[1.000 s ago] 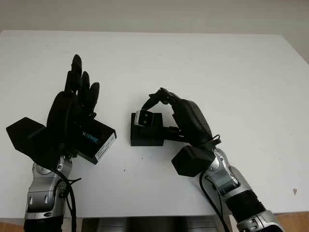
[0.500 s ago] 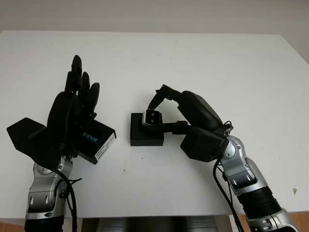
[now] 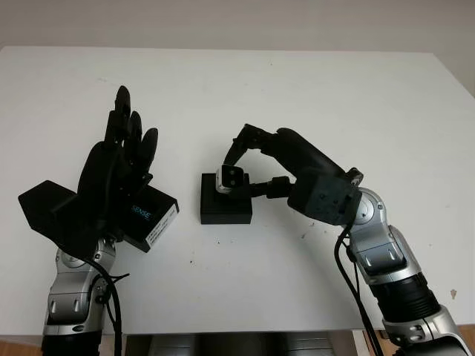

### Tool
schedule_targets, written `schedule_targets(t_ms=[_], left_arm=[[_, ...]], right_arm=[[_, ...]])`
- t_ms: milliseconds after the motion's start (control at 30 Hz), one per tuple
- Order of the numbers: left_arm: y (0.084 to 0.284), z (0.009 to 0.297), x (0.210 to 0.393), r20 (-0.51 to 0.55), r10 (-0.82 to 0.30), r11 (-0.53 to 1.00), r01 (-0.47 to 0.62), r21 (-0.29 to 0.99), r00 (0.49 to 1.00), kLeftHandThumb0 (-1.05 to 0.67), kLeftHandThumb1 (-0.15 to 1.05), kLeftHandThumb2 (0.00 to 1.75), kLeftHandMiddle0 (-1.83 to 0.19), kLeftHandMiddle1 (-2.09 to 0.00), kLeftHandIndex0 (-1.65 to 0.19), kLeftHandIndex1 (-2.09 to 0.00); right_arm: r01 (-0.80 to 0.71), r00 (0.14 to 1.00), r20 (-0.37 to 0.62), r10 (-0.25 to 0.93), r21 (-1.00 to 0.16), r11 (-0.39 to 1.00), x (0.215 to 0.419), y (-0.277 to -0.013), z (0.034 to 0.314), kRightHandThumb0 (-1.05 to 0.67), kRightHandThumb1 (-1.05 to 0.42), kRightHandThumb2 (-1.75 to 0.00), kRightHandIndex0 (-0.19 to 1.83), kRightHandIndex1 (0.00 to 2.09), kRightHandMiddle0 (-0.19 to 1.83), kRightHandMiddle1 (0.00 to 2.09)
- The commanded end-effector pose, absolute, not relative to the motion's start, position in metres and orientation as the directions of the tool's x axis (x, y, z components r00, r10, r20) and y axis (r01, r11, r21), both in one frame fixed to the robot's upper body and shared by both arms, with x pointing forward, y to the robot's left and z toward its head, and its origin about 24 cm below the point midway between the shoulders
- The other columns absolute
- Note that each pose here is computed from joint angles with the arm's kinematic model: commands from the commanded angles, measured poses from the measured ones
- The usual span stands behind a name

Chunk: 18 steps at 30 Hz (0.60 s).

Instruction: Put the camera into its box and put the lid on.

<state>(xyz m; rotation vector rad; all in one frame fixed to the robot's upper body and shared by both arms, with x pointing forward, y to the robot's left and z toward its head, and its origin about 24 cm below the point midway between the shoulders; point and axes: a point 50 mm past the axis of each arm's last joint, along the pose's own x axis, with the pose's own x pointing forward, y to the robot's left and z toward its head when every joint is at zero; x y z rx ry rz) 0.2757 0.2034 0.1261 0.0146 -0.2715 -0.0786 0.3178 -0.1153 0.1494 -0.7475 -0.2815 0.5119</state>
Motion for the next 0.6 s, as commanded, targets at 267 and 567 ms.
schedule_targets(t_ms=[267, 567], left_arm=[[0.202, 0.128, 0.275, 0.286, -0.076, 0.997, 0.075, 0.016, 0.955, -0.74, 1.05, 0.41, 0.19, 0.0, 0.19, 0.0], [0.201, 0.129, 0.275, 0.284, -0.073, 0.997, 0.07, 0.021, 0.956, -0.75, 1.05, 0.41, 0.19, 0.0, 0.19, 0.0]], right_arm=[[-0.348, 0.839, 0.057, 0.542, -0.71, 0.613, 0.324, -0.109, 0.145, -0.38, -0.97, -0.06, 0.42, 0.11, 0.36, 1.75], [-0.355, 0.836, 0.033, 0.548, -0.729, 0.585, 0.324, -0.108, 0.137, -0.36, -0.98, -0.05, 0.4, 0.09, 0.35, 1.76]])
